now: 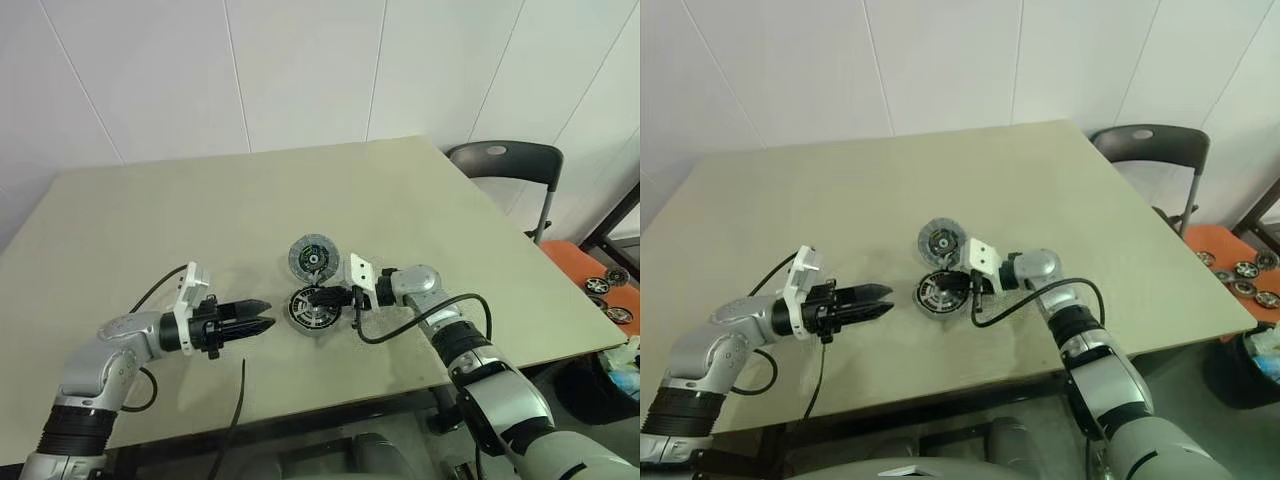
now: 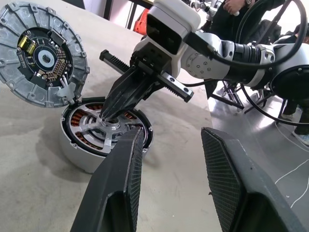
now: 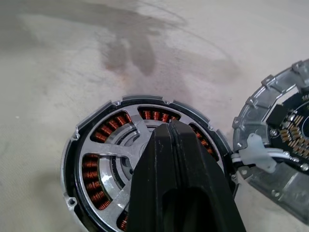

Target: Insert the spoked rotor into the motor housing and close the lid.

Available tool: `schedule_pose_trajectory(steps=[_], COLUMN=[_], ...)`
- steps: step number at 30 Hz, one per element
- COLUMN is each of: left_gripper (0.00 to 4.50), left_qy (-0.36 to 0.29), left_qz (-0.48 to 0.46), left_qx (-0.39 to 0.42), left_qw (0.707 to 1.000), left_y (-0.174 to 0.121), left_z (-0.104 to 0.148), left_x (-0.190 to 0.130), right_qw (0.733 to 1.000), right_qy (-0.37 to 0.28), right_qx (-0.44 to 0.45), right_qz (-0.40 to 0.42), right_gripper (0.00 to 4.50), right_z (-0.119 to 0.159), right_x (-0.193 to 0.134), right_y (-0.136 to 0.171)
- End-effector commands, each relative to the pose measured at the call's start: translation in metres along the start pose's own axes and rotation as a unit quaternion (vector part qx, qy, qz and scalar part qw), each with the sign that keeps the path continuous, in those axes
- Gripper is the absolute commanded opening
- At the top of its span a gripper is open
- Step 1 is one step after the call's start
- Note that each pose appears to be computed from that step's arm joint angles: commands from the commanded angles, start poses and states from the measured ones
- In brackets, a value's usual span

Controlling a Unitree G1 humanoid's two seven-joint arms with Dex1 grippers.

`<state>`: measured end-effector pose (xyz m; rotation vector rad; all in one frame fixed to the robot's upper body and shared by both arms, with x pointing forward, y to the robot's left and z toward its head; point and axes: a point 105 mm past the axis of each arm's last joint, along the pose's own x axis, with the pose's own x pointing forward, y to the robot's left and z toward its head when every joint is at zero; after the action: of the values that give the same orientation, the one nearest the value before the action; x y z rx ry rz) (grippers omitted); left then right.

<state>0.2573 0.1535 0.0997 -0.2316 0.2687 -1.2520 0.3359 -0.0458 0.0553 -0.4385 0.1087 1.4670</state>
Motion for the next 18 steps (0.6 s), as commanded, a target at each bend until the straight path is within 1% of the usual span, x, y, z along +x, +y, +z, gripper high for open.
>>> schedule_pose_trajectory(steps=[1, 2, 3, 5, 6, 7, 9, 12, 14, 18], left_gripper=[2.06, 2.06, 2.06, 2.06, 2.06, 2.06, 2.06, 2.06, 2.06, 2.06], left_qy=[-0.009, -0.009, -0.01, -0.011, -0.011, -0.012, -0.013, -0.015, -0.017, -0.017], left_qz=[-0.003, -0.002, -0.001, 0.002, 0.002, 0.002, 0.002, 0.001, -0.001, 0.0], left_qx=[0.021, 0.021, 0.021, 0.021, 0.02, 0.021, 0.021, 0.022, 0.021, 0.021], left_qw=[1.0, 1.0, 1.0, 1.0, 1.0, 1.0, 1.0, 1.0, 1.0, 1.0], left_y=[0.0, 0.0, 0.0, 0.0, 0.0, 0.0, 0.0, -0.001, -0.002, -0.001], left_z=[0.01, 0.01, 0.01, 0.01, 0.01, 0.01, 0.01, 0.011, 0.011, 0.011], left_x=[0.0, -0.001, -0.002, -0.003, -0.003, -0.003, -0.003, -0.002, -0.001, -0.002], right_qw=[1.0, 0.999, 1.0, 0.997, 0.994, 0.99, 0.986, 0.983, 0.986, 0.995], right_qy=[0.03, 0.035, 0.021, -0.049, -0.072, -0.095, -0.114, -0.124, -0.117, -0.069], right_qx=[0.005, -0.003, 0.003, 0.053, 0.069, 0.087, 0.098, 0.104, 0.096, 0.063], right_qz=[0.003, -0.003, -0.01, -0.042, -0.047, -0.057, -0.073, -0.084, -0.073, -0.038], right_gripper=[0.0, 0.0, 0.0, 0.0, 0.0, 0.0, 0.0, 0.0, 0.0, 0.0], right_z=[-0.013, -0.015, -0.011, 0.013, 0.021, 0.029, 0.039, 0.047, 0.051, 0.043], right_x=[-0.002, -0.002, -0.003, -0.007, -0.008, -0.011, -0.018, -0.03, -0.043, -0.061], right_y=[0.002, 0.0, -0.003, -0.02, -0.025, -0.032, -0.042, -0.051, -0.052, -0.039])
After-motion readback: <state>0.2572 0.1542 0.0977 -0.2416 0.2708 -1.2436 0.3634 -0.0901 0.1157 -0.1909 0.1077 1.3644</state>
